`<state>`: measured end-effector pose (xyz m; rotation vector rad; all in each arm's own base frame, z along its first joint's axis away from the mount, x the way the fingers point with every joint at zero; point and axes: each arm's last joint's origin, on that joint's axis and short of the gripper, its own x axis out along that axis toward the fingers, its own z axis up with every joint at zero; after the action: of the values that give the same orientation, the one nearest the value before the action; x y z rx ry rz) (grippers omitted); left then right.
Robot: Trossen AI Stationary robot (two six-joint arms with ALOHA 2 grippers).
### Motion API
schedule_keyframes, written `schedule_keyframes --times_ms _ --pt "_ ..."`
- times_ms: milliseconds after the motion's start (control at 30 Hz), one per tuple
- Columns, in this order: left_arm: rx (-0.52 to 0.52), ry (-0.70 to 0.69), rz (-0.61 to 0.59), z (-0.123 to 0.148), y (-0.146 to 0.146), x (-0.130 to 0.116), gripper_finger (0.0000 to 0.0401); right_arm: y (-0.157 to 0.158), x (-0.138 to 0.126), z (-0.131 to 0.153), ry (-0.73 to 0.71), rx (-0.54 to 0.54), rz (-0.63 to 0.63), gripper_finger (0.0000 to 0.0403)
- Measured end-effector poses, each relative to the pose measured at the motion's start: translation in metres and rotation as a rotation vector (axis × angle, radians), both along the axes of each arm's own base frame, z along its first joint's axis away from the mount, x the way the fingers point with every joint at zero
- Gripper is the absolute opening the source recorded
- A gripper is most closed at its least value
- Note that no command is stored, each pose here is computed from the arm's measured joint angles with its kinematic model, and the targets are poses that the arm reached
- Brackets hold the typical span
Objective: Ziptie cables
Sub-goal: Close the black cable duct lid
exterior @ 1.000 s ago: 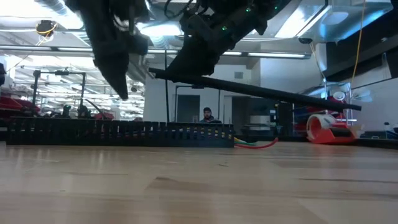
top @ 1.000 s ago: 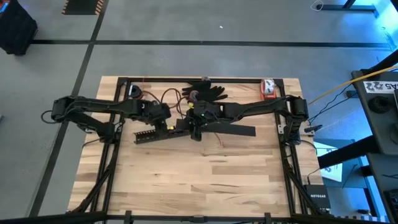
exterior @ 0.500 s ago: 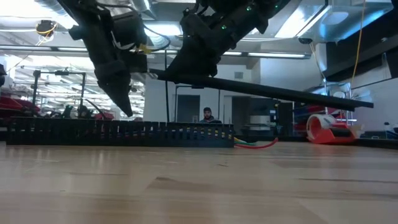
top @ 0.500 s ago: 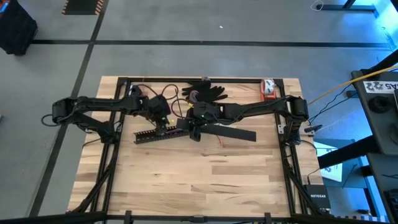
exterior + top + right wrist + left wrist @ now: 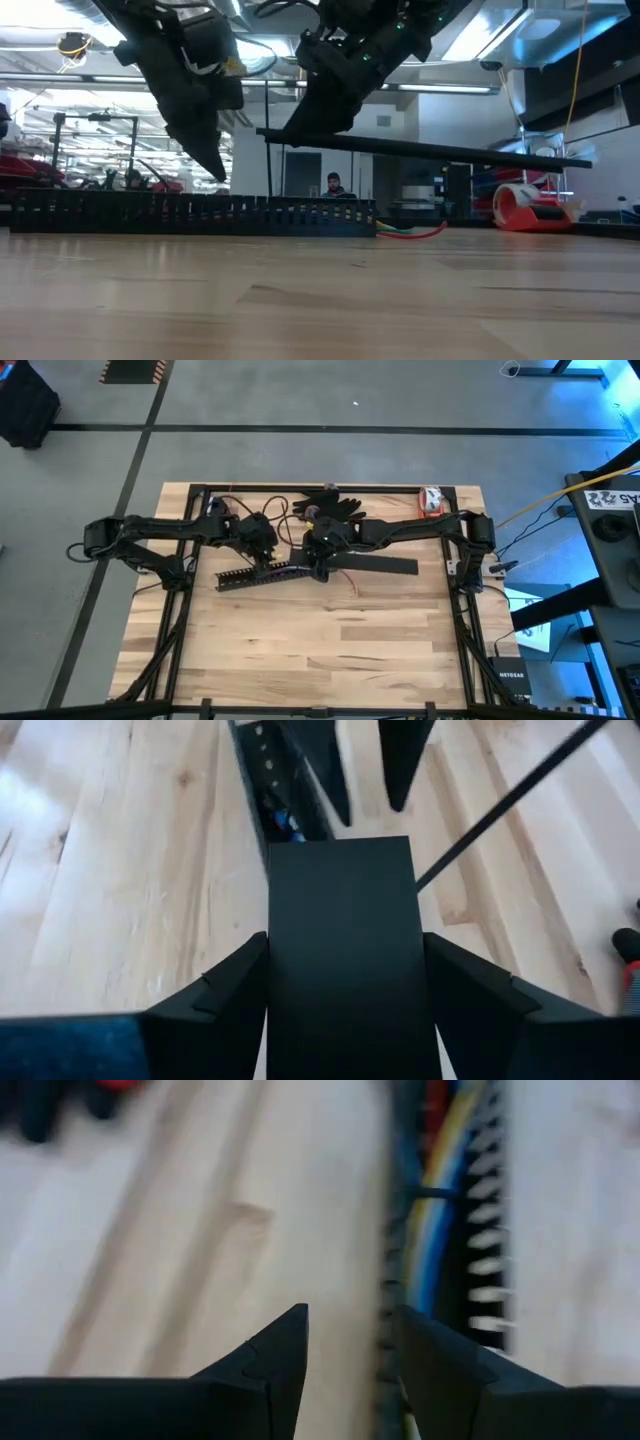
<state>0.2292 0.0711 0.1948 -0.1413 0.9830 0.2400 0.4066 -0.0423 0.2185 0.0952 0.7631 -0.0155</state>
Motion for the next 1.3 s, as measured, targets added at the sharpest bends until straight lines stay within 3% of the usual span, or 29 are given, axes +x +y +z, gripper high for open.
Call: schedule_keyframes --times_ms 200,367,500,667,867,1033,1300 --pt "-0.042 -0.015 -0.075 -0.003 -0.011 0.007 0.0141 0.0 -0.002 -0.002 0.035 -0.009 0.02 0.0229" --pt "0.001 0.034 -0.079 -0.015 -0.009 0.013 0.0134 0.0 -0.003 -0.003 0.043 -0.012 0.012 0.0229" --pt "0.04 0.072 -0.124 -0.021 -0.008 0.014 0.0099 0.0 -0.005 -0.005 0.071 0.002 0.002 0.0229" --pt "0.059 0.185 -0.248 -0.025 -0.014 0.006 0.0016 0.004 -0.009 -0.008 0.13 0.018 0.001 0.0229" --pt "0.044 0.319 -0.363 -0.028 -0.027 -0.004 0.0007 0.016 -0.011 -0.011 0.17 0.025 0.034 0.0229" --pt "0.0 0.329 -0.309 -0.029 -0.034 -0.005 0.0022 0.021 -0.011 -0.011 0.17 0.022 0.052 0.0229" --pt "-0.008 0.3 -0.284 -0.008 -0.038 0.007 0.0126 0.022 -0.012 -0.012 0.182 0.0 0.094 0.0229"
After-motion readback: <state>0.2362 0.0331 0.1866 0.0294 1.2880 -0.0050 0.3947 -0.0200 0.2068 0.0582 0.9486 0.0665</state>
